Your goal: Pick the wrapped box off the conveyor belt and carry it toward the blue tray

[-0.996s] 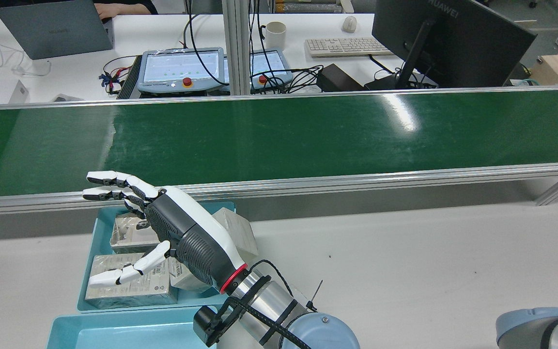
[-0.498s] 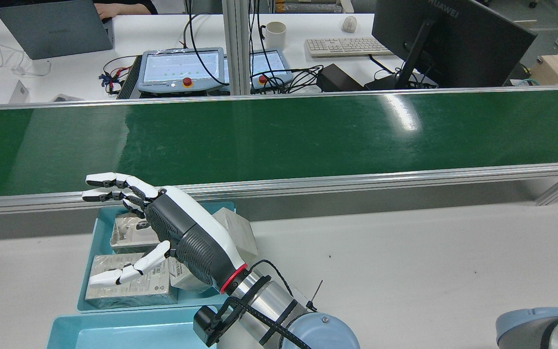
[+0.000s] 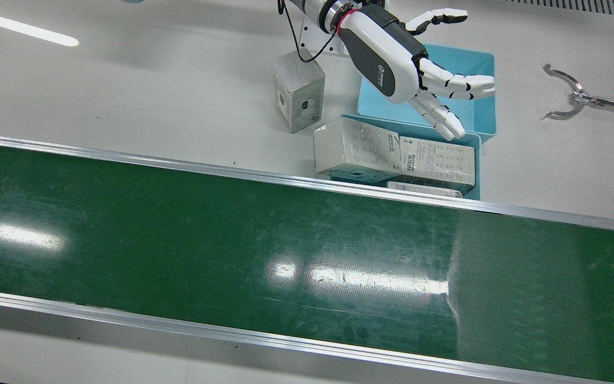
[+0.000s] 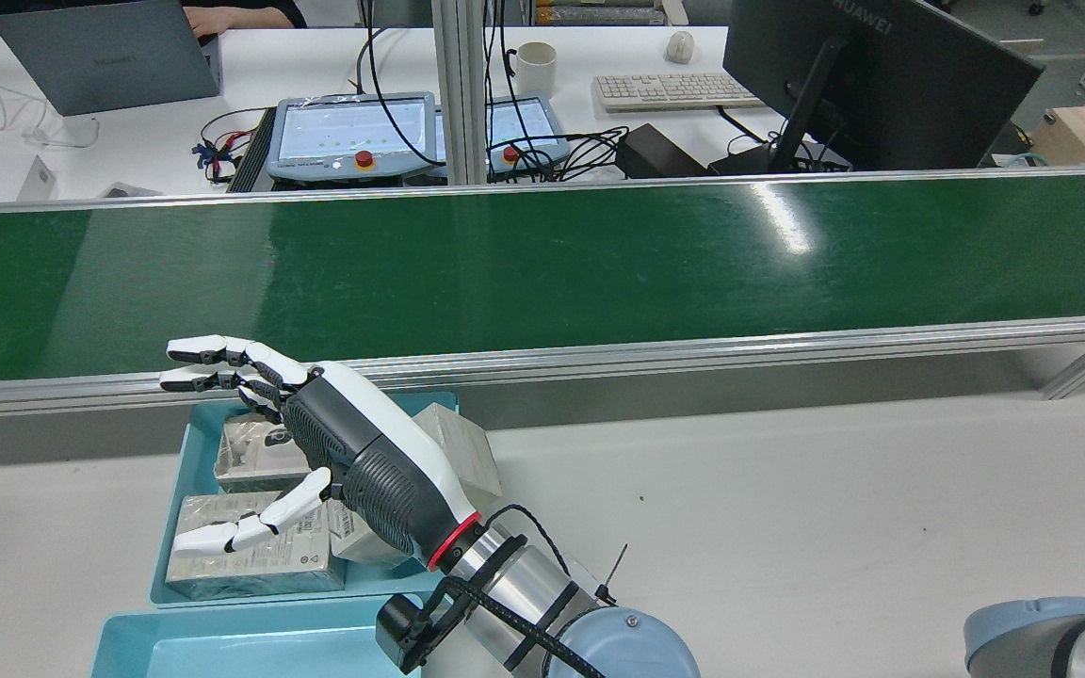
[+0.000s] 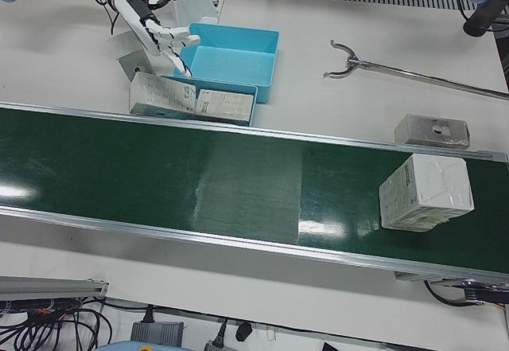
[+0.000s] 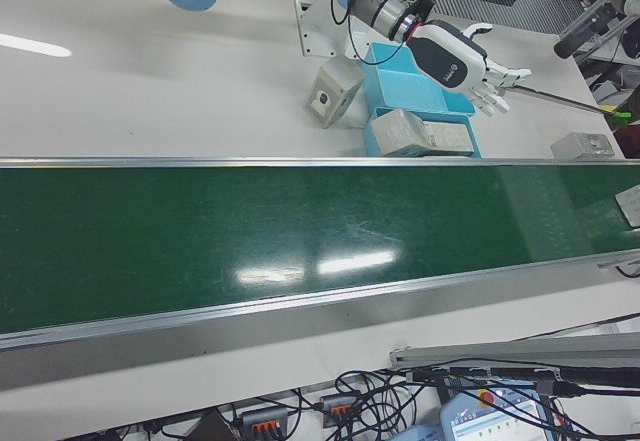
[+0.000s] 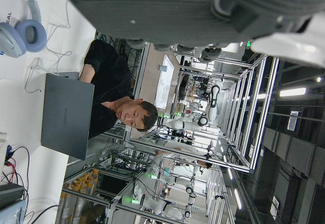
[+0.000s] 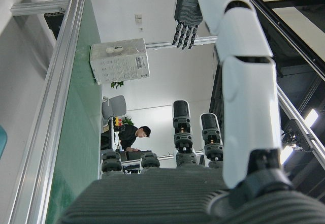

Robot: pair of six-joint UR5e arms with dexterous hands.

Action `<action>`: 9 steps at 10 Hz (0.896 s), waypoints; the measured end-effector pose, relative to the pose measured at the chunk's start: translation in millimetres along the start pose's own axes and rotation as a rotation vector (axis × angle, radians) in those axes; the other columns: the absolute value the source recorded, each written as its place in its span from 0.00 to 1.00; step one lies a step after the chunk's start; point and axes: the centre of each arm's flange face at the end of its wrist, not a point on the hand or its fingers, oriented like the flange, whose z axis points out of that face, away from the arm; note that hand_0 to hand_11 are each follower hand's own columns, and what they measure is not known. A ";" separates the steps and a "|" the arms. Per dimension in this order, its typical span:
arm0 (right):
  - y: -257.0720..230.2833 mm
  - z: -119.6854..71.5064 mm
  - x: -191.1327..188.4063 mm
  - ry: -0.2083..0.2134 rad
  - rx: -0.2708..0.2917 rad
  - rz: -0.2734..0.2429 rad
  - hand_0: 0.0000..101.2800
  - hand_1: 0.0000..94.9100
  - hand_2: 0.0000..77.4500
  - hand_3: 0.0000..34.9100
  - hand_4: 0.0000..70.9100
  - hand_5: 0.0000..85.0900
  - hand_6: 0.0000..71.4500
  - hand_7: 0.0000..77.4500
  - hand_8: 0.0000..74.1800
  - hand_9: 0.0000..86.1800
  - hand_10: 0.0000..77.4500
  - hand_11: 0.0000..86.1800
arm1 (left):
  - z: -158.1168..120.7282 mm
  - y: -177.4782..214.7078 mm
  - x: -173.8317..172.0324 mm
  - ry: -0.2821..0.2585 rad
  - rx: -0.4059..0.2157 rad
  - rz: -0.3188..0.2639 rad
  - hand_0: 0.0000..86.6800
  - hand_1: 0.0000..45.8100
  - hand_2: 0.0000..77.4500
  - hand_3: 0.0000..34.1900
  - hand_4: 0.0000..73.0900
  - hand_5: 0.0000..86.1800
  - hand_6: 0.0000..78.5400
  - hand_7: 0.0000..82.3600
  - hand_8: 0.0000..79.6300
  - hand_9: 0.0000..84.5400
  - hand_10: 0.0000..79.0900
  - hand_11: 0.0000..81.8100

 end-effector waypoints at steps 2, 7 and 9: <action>0.0 0.0 0.0 0.000 0.000 0.000 0.49 0.20 0.27 0.41 0.09 0.26 0.15 0.25 0.01 0.04 0.04 0.08 | 0.0 0.0 0.0 0.000 0.000 0.000 0.00 0.00 0.01 0.00 0.00 0.01 0.00 0.00 0.00 0.00 0.00 0.00; 0.0 0.0 0.0 0.000 0.000 0.000 0.50 0.20 0.25 0.58 0.05 0.15 0.10 0.18 0.01 0.03 0.04 0.07 | 0.0 0.0 0.0 0.000 0.000 0.000 0.00 0.00 0.01 0.00 0.00 0.01 0.00 0.01 0.00 0.00 0.01 0.00; 0.0 0.0 0.0 0.000 0.000 0.000 0.50 0.20 0.23 0.87 0.03 0.13 0.05 0.13 0.01 0.02 0.02 0.06 | 0.0 0.0 0.0 0.000 0.000 0.000 0.00 0.00 0.01 0.00 0.00 0.01 0.00 0.00 0.00 0.00 0.00 0.00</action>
